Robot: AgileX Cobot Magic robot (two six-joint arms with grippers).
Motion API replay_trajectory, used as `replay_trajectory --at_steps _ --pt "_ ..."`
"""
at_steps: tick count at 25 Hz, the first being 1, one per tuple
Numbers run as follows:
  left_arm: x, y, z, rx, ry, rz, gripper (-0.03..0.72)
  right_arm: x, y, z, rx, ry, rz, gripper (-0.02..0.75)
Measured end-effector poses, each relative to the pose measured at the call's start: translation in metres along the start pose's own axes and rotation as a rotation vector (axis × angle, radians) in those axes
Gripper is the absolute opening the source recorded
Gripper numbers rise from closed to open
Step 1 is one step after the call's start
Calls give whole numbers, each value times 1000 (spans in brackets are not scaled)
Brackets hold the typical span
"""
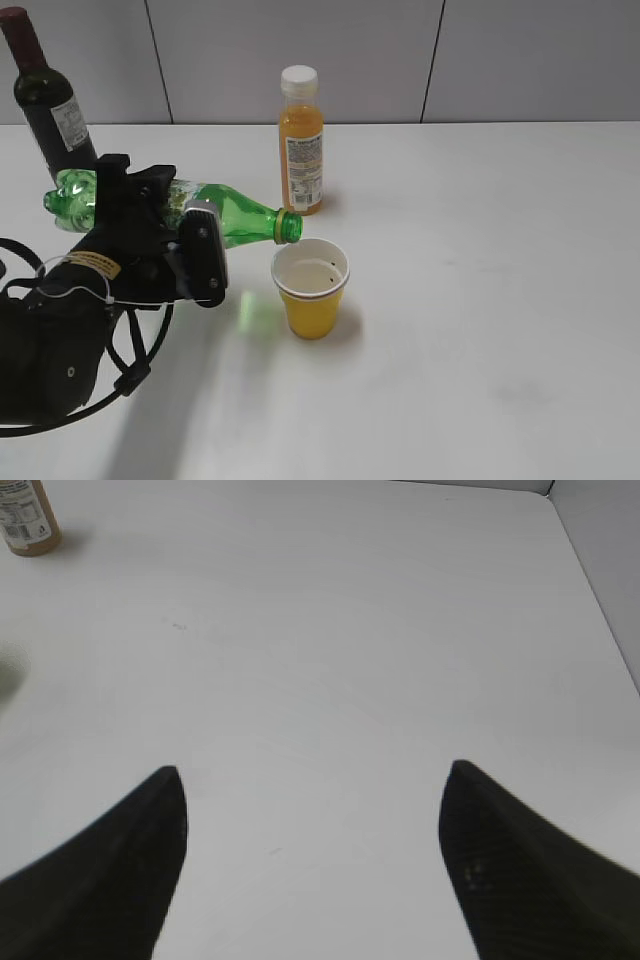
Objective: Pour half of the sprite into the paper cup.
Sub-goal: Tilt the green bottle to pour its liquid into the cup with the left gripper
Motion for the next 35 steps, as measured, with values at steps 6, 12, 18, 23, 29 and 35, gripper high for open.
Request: replay_trajectory --at_steps 6,12,18,23,29,35 --pt "0 0 0 15 0 0 453 0 0 0 0 0 0 592" --pt "0 0 0 30 0 0 453 0 0 0 0 0 0 592" --pt "0 0 0 53 0 0 453 0 0 0 0 0 0 593" --pt "0 0 0 64 1 3 453 0 0 0 0 0 0 593" --pt "0 1 0 66 1 3 453 0 0 0 0 0 0 593" --pt "0 1 0 67 1 4 453 0 0 0 0 0 0 593"
Point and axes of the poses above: a point on each arm's last joint axis where the gripper is mounted, x pointing out along that axis toward the gripper, z along the wrist's bending axis when the last joint is at zero, y = z × x, the point moved 10 cm from there along x, pointing out along that axis toward the gripper, and after that the axes turned 6 degrees about x, right-handed, at the moved point
